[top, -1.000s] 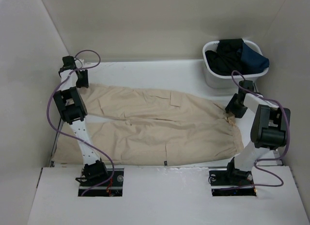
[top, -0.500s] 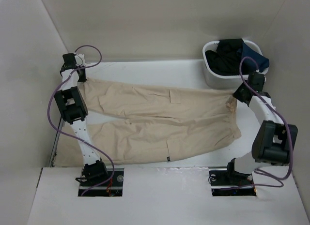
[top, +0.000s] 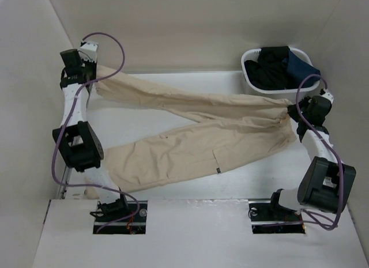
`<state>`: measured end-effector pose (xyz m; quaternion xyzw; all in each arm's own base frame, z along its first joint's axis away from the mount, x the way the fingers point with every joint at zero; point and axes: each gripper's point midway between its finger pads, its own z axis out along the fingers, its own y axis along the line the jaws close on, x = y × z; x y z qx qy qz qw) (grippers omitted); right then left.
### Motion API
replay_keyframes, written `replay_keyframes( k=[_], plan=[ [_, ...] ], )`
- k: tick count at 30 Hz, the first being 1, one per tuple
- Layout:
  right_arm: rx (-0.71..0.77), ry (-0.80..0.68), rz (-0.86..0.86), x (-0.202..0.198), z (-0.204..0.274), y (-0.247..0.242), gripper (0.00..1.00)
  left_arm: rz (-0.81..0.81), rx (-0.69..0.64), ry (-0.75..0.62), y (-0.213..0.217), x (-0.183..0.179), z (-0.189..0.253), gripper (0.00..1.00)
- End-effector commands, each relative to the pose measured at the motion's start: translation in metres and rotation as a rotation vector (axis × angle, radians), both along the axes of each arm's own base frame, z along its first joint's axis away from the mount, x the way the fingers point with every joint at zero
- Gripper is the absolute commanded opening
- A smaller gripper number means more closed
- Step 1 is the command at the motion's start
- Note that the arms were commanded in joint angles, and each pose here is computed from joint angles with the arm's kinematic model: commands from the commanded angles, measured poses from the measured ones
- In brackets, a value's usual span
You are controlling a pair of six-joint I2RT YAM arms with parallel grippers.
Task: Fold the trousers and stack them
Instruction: Fold the trousers
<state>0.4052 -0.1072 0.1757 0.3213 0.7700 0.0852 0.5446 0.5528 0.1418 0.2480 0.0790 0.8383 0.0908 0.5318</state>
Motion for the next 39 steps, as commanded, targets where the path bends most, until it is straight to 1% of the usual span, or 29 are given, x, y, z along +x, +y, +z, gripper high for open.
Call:
replay_keyframes(
  k=[1,2,3,4,5,9,11,14,17,20,24,27,29,30,33,35,39],
  plan=[
    [0.021,-0.174,0.026,0.003,0.034,-0.001,0.0,-0.083,0.081,0.053,-0.016,-0.055,-0.002,0.0],
    [0.033,-0.184,0.031,0.001,0.034,0.0,0.0,-0.094,0.092,0.079,-0.019,-0.07,-0.007,0.0],
    [0.048,-0.203,0.03,-0.001,0.035,0.0,0.0,-0.095,0.116,0.102,-0.018,-0.095,-0.01,0.0],
    [0.055,-0.217,0.026,-0.003,0.036,0.0,0.0,-0.09,0.125,0.108,-0.018,-0.108,-0.009,0.0],
    [0.061,-0.237,0.018,-0.006,0.038,-0.001,0.0,-0.064,0.129,0.129,-0.012,-0.135,-0.012,0.0],
    [0.097,-0.282,-0.012,-0.012,0.037,-0.005,0.0,-0.042,0.171,0.21,-0.006,-0.21,-0.025,0.0],
    [0.135,-0.296,-0.041,-0.016,0.034,-0.01,0.01,0.01,0.184,0.212,0.003,-0.243,-0.024,0.0],
    [0.171,-0.336,-0.095,-0.023,0.038,-0.025,0.0,0.106,0.199,0.186,0.022,-0.279,-0.017,0.0],
    [0.199,-0.378,-0.119,-0.026,0.048,-0.036,0.0,0.153,0.25,0.143,0.028,-0.298,0.0,0.0],
    [0.23,-0.409,-0.128,-0.026,0.053,-0.035,0.0,0.162,0.292,0.119,0.023,-0.31,0.012,0.0],
    [0.258,-0.404,-0.147,-0.037,0.045,-0.029,0.0,0.1,0.307,0.124,-0.004,-0.328,0.017,0.0],
    [0.286,-0.399,-0.272,-0.061,0.036,-0.044,0.02,0.021,0.355,0.184,-0.027,-0.355,0.004,0.0],
    [0.324,-0.356,-0.366,-0.078,0.023,-0.052,0.03,-0.019,0.417,0.225,-0.034,-0.371,-0.01,0.0],
    [0.334,-0.33,-0.379,-0.082,0.018,-0.049,0.03,-0.035,0.451,0.255,-0.035,-0.38,-0.022,0.0],
    [0.368,-0.267,-0.344,-0.085,0.004,-0.025,0.06,-0.064,0.512,0.311,-0.04,-0.4,-0.051,0.0],
    [0.394,-0.213,-0.359,-0.094,-0.01,-0.016,0.06,-0.051,0.54,0.351,-0.038,-0.411,-0.062,0.0],
    [0.427,-0.061,-0.561,-0.132,-0.049,-0.038,0.06,-0.027,0.613,0.399,-0.03,-0.424,-0.065,0.0]
  ],
)
